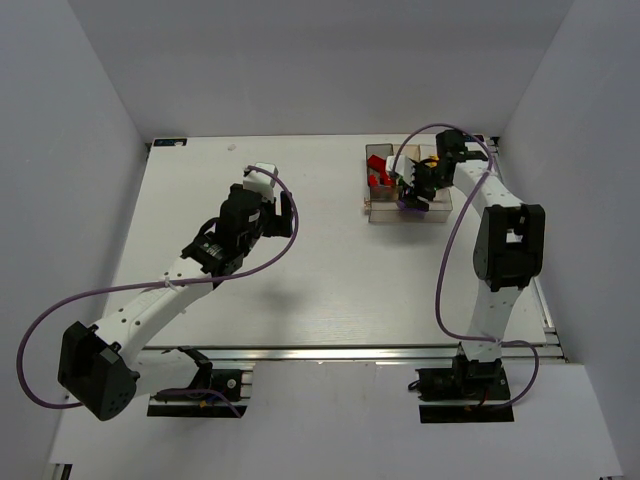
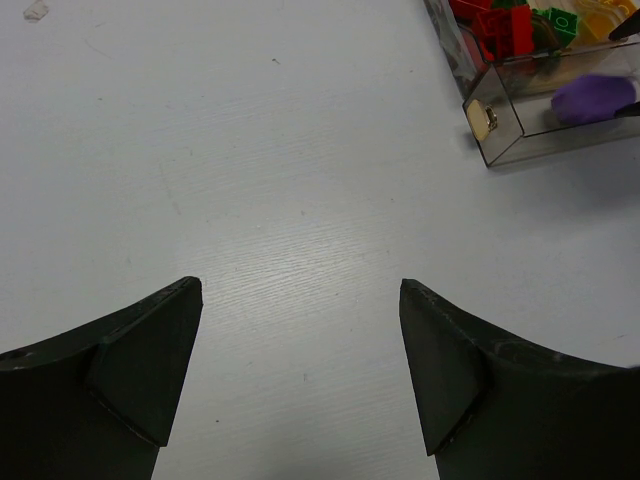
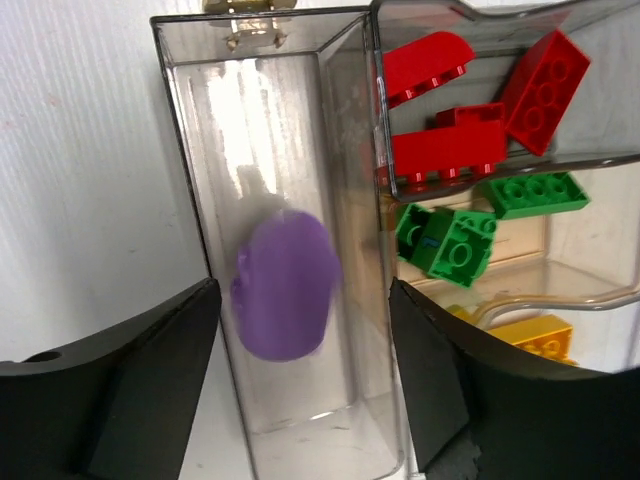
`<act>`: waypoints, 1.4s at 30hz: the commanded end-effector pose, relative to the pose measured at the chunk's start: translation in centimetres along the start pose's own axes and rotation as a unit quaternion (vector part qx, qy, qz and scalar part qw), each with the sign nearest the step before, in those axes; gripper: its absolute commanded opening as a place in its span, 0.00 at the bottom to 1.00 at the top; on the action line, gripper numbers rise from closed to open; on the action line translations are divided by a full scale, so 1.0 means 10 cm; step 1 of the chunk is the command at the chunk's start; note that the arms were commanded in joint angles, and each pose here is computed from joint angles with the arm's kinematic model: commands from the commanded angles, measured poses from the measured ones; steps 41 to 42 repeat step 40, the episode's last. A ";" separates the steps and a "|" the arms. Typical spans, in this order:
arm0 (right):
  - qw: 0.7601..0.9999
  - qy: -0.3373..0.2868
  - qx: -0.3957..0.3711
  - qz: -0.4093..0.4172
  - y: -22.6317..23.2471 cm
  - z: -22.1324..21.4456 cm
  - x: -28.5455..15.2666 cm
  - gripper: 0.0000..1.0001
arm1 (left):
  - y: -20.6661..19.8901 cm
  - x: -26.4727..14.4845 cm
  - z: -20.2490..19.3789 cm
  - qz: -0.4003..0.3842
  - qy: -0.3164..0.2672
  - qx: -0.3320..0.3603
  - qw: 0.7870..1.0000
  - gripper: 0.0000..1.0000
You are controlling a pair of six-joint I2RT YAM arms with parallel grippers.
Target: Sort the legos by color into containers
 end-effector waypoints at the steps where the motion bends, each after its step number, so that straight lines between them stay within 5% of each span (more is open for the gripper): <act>1: 0.999 -0.023 -0.017 -0.021 0.02 0.19 -0.18 0.76 | 0.03 -0.02 0.00 0.007 -0.004 0.001 1.000 0.89; 4: 0.999 -0.033 -0.015 -0.032 0.01 0.24 -0.25 0.77 | 0.02 -0.02 0.00 0.006 -0.004 0.001 1.000 0.89; 6: 0.998 -0.044 -0.004 -0.039 0.01 0.30 -0.32 0.89 | 0.02 -0.02 0.00 0.006 -0.005 0.000 1.000 0.89; 10: 0.990 -0.106 0.076 -0.063 0.03 0.63 -0.61 0.89 | 0.01 -0.02 -0.01 0.003 -0.005 0.001 1.000 0.89; 11: 0.975 -0.129 0.167 -0.064 0.09 0.71 -0.70 0.89 | 0.01 -0.02 -0.01 0.002 -0.006 0.002 1.000 0.89; 15: 0.932 -0.197 0.300 -0.056 0.41 1.03 -1.13 0.89 | -0.08 -0.05 0.06 -0.040 -0.030 0.005 0.999 0.89; 19: 0.888 -0.208 0.401 -0.086 0.75 0.88 -1.25 0.89 | -0.21 -0.12 0.06 -0.091 -0.055 0.015 0.994 0.92; 20: 0.880 -0.214 0.411 -0.104 0.79 0.86 -1.28 0.89 | -0.22 -0.13 0.07 -0.097 -0.059 0.015 0.993 0.98; 30: 0.821 -0.284 0.434 -0.239 1.33 0.63 -1.73 0.89 | -0.26 -0.35 0.20 -0.152 -0.088 0.042 0.984 0.98; 42: 0.813 -0.285 0.440 -0.253 1.49 0.36 -1.58 0.89 | -0.20 -0.30 -0.15 -0.120 -0.081 0.070 0.987 0.98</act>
Point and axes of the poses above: each gripper's point midway between its finger pads, its own x axis out along the fingers, its own y axis along the line the jaws close on, z = x × y, the point moved 5 cm from there along -x, back along the fingers, and after that the axes turned 14 degrees about x, right-handed, at the moved point
